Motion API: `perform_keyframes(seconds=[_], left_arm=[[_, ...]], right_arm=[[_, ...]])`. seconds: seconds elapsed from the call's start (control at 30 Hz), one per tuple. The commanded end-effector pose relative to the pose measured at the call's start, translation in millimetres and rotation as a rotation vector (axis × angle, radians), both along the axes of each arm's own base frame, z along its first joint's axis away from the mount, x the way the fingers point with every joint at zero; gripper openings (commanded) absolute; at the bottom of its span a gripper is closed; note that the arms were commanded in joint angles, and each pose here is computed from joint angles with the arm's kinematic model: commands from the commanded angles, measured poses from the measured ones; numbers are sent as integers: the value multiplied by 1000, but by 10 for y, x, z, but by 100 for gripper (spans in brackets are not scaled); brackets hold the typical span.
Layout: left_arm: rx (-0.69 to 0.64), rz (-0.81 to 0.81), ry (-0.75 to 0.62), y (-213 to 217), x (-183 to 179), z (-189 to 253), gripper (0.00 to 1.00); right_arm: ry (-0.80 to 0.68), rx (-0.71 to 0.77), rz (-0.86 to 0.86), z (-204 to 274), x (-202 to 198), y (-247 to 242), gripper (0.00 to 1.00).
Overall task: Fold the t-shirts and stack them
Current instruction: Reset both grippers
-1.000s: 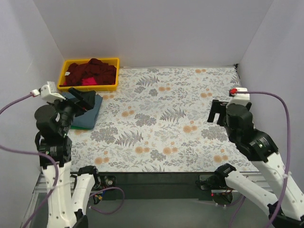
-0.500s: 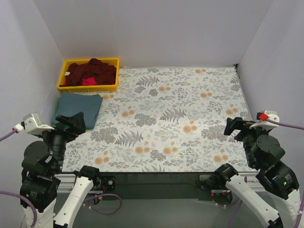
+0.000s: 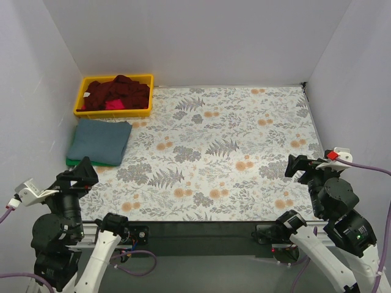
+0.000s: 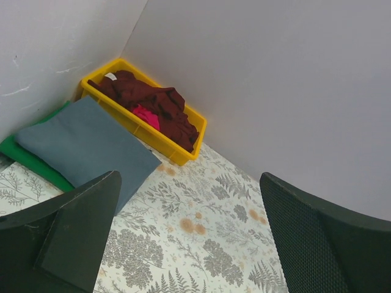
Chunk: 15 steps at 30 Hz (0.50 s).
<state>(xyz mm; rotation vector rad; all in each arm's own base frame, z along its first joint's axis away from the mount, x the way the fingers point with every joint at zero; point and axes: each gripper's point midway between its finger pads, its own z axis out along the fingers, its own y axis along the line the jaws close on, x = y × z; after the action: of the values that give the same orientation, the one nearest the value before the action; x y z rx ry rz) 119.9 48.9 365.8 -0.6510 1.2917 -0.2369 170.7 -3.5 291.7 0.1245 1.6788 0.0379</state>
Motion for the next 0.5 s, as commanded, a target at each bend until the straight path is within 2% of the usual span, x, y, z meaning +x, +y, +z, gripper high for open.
perform_keyframes(seconds=[0.0, 0.47], left_arm=[[-46, 49, -33, 67, 50, 33, 97], [-56, -13, -42, -104, 301, -87, 98]], right_arm=[[-81, 51, 16, 158, 22, 40, 98], [-117, 78, 57, 246, 0, 100, 98]])
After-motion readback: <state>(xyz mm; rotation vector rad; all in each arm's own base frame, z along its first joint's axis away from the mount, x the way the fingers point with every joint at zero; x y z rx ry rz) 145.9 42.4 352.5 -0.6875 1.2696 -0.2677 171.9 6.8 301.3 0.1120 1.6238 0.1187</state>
